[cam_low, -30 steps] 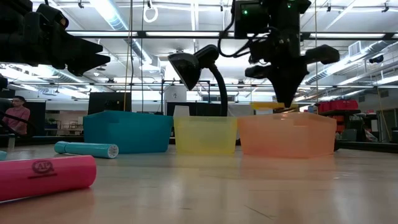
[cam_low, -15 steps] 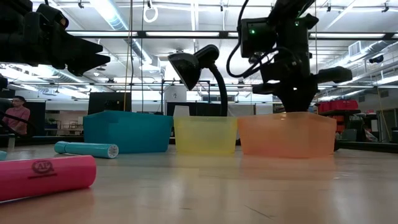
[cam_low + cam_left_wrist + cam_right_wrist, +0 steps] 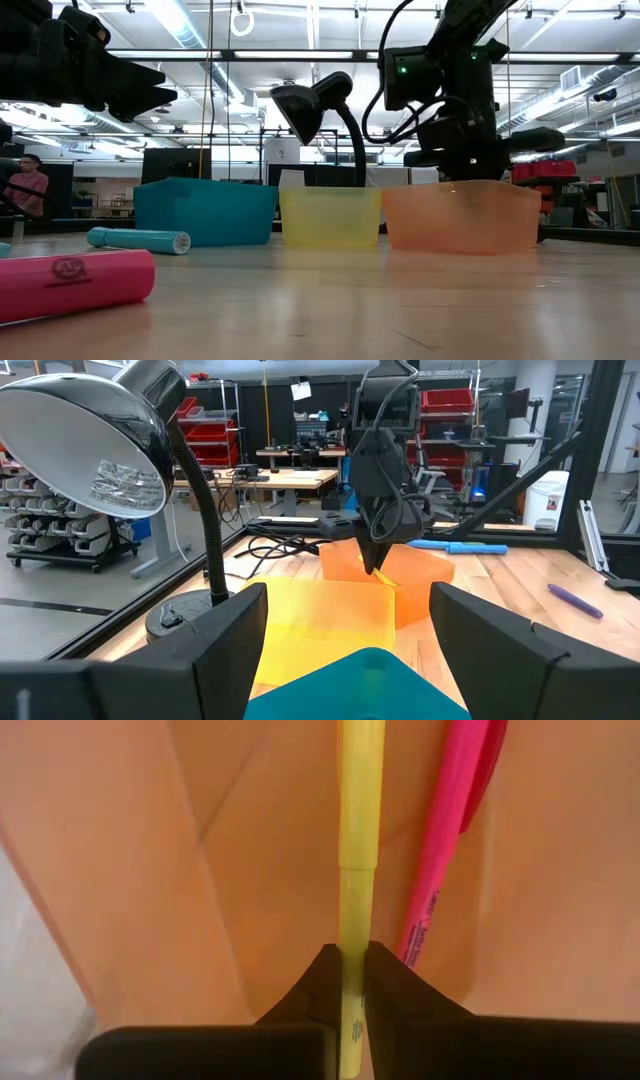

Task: Pick & Place Markers
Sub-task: Put the right yellow pen into the orange bin, then put the middle blue highlighter pen into the yellow bin

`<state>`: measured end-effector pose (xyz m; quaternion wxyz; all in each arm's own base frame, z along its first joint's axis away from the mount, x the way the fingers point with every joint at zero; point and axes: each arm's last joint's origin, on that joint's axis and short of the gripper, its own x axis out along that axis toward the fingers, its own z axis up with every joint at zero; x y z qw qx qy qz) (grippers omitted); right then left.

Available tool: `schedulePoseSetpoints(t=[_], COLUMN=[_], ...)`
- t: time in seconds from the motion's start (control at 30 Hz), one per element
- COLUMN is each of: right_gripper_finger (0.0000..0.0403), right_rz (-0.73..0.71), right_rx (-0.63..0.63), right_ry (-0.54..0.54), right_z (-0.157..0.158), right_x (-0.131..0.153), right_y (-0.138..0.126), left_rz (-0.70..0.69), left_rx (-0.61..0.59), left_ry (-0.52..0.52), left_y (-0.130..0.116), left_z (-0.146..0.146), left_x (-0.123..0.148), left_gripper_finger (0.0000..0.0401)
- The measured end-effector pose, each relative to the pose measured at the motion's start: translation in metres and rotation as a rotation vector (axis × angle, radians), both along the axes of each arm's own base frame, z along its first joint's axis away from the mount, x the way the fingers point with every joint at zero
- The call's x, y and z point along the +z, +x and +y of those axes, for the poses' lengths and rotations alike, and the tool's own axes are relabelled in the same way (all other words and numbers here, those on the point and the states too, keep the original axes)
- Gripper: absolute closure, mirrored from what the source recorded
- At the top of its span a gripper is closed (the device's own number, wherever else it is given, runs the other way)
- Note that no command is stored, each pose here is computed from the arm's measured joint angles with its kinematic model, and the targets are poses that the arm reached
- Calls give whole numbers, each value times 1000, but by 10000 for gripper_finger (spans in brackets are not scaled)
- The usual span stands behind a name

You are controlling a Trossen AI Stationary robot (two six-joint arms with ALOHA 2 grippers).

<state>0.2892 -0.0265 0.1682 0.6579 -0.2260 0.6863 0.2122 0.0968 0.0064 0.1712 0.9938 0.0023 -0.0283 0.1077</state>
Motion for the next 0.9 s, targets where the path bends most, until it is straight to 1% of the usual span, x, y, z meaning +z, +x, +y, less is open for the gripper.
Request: schedulePoseSetpoints(t=[0.17,0.43,0.63,0.77,0.9], right_gripper_finger=[370,314,280,267,265], right_rz=[-3,-1,-1,-2,-8], right_rx=[-1,-2,-2,-1,-5], right_ry=[0,0,0,0,-1], right_z=[0,0,0,0,0], right_x=[0,0,0,0,2], right_y=[0,0,0,0,0], left_rz=[0,0,0,0,0], left_rx=[0,0,0,0,0], left_ry=[0,0,0,0,0], left_y=[0,0,0,0,0], left_z=[0,0,0,0,0], left_x=[0,0,0,0,0], left_gripper_finger=[115,115,115,115,115])
